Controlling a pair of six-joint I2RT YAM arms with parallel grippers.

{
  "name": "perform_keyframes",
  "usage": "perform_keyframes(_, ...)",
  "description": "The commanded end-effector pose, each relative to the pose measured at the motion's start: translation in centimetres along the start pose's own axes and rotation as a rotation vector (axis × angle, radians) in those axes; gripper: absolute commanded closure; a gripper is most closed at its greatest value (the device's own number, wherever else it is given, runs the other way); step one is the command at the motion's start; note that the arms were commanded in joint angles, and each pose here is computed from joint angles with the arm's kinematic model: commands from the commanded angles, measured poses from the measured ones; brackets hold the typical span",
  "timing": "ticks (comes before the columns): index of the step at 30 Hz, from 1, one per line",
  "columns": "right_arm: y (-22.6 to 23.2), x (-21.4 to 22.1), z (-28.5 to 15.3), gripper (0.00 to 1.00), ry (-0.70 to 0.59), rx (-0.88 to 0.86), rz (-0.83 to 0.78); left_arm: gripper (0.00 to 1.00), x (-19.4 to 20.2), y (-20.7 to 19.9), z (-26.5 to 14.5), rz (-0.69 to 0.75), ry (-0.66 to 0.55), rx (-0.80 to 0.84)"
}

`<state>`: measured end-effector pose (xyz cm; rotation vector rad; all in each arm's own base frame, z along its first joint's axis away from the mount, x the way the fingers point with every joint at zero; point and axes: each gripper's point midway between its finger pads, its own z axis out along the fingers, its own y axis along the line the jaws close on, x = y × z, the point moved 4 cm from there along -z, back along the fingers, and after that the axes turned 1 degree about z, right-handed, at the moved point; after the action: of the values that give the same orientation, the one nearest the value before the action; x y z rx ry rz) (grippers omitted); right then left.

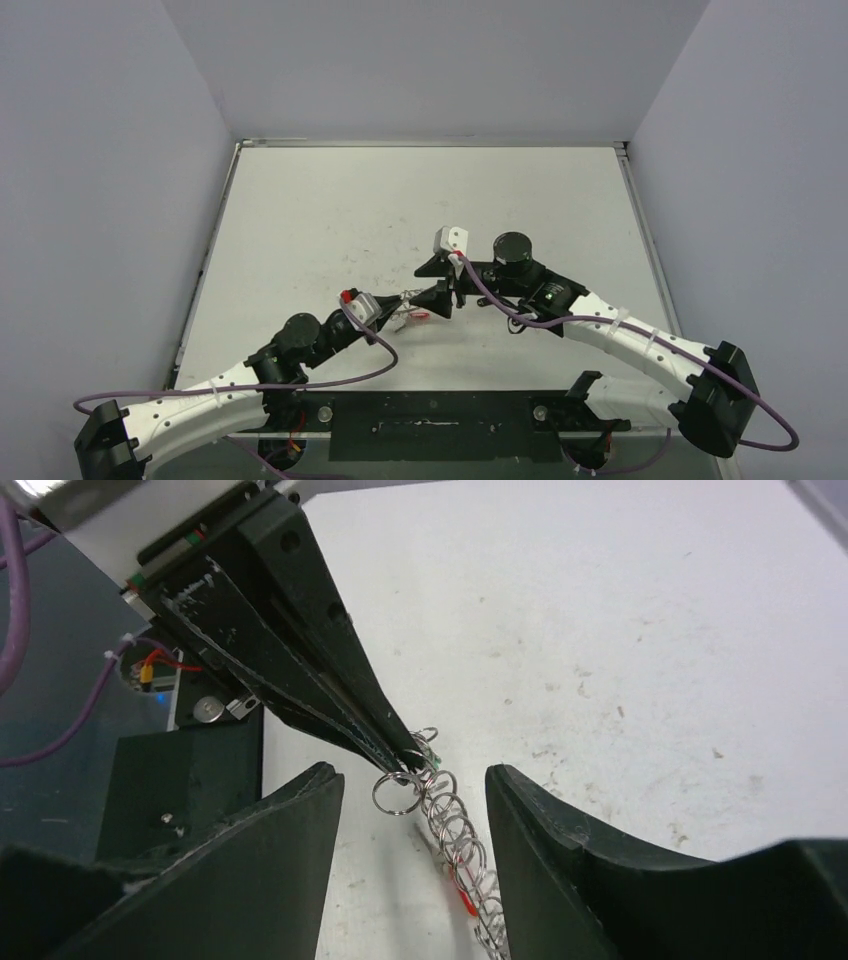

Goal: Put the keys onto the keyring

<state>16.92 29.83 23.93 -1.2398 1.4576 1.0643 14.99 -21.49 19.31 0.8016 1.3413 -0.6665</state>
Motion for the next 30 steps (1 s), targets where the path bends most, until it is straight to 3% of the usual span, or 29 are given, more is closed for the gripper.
perform_keyframes(1,-0.4,-2.8,-1.3,0.44,-0.115,0.089,-0.078,1.0,-2.9,1.0,0.3,-0.031,-0.067,-0.061)
perform_keyframes(7,-0.1,-1.5,-0.9,0.51,-0.063,0.045,-0.082,1.0,-2.7,1.1,0.3,-0.04,-0.059,-0.069)
perform_keyframes(12,0.1,-0.3,-0.1,0.68,-0.003,-0.013,-0.096,1.0,-3.0,1.3,0.3,-0.045,-0.056,-0.084)
perform_keyframes(14,0.1,0.1,0.2,0.67,0.018,-0.011,-0.097,1.0,-3.1,1.3,0.3,-0.047,-0.052,-0.085)
perform_keyframes(19,-0.5,0.6,1.2,0.51,0.073,0.036,-0.105,1.0,-3.1,1.1,0.3,-0.055,-0.051,-0.071)
perform_keyframes(24,-1.2,0.5,2.2,0.46,0.093,0.088,-0.103,1.0,-3.2,0.9,0.4,-0.051,-0.054,-0.057)
perform_keyframes(30,-2.8,1.8,2.0,0.68,0.191,0.193,-0.074,1.0,-3.2,0.8,0.5,-0.047,-0.054,-0.047)
